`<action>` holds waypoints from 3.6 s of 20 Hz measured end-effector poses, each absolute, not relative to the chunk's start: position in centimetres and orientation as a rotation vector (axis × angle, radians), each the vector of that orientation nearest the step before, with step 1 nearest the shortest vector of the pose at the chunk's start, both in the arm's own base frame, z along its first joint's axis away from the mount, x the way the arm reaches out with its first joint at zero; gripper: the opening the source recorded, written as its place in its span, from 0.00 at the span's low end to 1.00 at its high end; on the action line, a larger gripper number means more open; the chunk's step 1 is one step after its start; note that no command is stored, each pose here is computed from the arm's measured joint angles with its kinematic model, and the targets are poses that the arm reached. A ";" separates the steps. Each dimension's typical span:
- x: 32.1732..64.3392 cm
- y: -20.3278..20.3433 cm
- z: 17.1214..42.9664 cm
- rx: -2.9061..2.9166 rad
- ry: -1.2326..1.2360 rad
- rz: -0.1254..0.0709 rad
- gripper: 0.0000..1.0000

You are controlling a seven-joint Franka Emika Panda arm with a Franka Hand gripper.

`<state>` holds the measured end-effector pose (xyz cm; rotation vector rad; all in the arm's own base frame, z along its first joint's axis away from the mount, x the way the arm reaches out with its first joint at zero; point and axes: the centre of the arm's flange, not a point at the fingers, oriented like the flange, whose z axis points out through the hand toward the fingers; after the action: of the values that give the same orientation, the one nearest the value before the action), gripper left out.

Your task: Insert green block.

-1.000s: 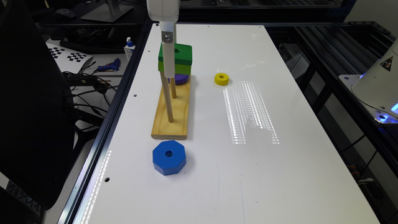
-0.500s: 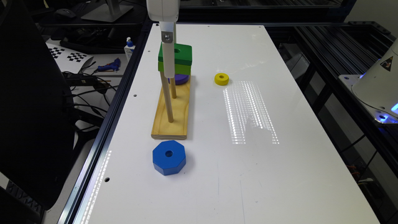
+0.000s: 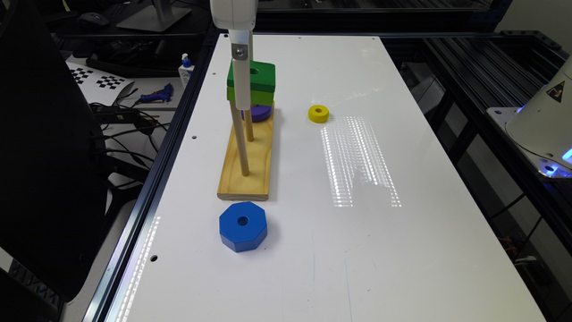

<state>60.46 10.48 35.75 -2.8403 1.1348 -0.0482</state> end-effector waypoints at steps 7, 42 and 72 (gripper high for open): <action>60.6 9.9 35.7 -2.840 1.145 -0.052 0.00; 61.3 9.6 35.9 -2.839 1.146 -0.066 0.00; 63.2 11.2 35.2 -2.836 1.125 -0.061 0.00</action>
<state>63.21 11.22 35.15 -2.8362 1.1249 -0.0608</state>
